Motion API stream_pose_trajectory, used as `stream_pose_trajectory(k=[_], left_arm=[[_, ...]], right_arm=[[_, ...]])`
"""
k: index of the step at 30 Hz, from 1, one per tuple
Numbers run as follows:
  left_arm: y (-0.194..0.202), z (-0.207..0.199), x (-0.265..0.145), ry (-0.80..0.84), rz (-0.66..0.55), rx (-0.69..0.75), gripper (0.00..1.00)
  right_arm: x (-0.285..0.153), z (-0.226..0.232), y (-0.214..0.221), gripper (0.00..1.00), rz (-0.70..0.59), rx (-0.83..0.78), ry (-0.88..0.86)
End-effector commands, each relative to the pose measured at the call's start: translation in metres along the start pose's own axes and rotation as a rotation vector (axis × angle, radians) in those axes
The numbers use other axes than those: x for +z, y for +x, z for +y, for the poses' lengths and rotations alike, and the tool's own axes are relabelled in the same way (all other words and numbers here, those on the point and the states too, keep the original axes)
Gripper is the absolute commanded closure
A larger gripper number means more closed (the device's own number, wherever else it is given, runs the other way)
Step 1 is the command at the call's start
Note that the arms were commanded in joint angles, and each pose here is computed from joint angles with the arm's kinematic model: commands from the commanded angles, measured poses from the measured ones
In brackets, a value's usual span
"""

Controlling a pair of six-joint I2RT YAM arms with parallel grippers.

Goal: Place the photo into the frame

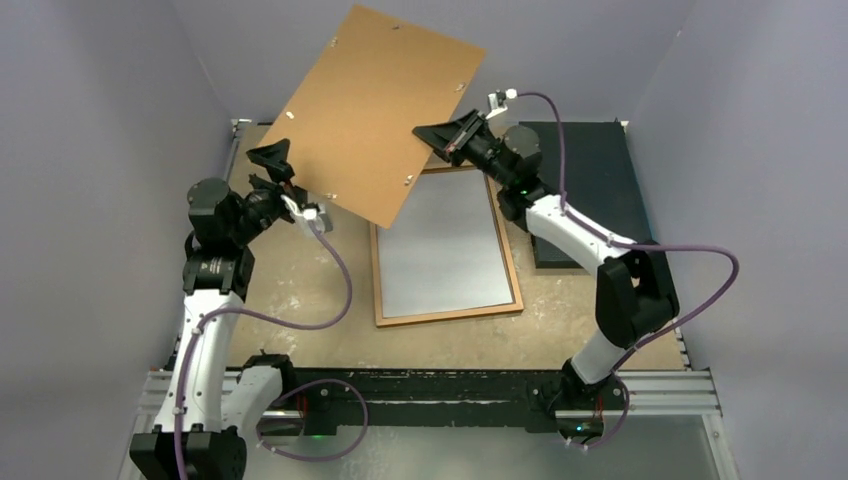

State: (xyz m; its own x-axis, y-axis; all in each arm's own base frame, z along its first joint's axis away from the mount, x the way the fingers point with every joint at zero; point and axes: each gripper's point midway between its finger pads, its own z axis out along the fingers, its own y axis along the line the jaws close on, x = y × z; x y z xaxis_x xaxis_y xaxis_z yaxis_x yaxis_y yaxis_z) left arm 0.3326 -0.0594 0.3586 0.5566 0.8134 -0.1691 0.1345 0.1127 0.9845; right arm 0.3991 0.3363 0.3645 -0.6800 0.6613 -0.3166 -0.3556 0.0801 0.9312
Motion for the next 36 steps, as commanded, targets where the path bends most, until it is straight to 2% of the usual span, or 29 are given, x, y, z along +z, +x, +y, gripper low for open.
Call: stream_pose_trajectory(k=[1,5,11,15,22,30,36], left_arm=[[0.010,-0.022,-0.004,0.106,0.106,-0.438,0.09],[0.004,-0.049,-0.007,0.202,0.143,-0.692,0.08],[0.004,-0.073,-0.003,0.250,0.164,-0.848,0.08],[0.018,-0.088,0.011,0.274,0.232,-1.021,0.10],[0.031,-0.114,0.021,0.267,0.272,-1.102,0.14],[0.043,-0.149,0.024,0.308,0.338,-1.161,0.20],[0.045,-0.157,0.025,0.327,0.351,-1.174,0.25]], right_arm=[[-0.023,0.010,-0.047,1.00,0.076,-0.140,-0.014],[-0.050,-0.013,-0.061,1.00,0.186,-0.217,0.072],[-0.107,-0.039,-0.057,1.00,0.298,-0.247,0.156],[-0.130,-0.049,-0.040,1.00,0.405,-0.273,0.159],[-0.149,-0.076,-0.024,1.00,0.513,-0.317,0.210],[-0.150,-0.101,-0.023,1.00,0.559,-0.308,0.231],[-0.151,-0.116,-0.020,1.00,0.580,-0.272,0.253]])
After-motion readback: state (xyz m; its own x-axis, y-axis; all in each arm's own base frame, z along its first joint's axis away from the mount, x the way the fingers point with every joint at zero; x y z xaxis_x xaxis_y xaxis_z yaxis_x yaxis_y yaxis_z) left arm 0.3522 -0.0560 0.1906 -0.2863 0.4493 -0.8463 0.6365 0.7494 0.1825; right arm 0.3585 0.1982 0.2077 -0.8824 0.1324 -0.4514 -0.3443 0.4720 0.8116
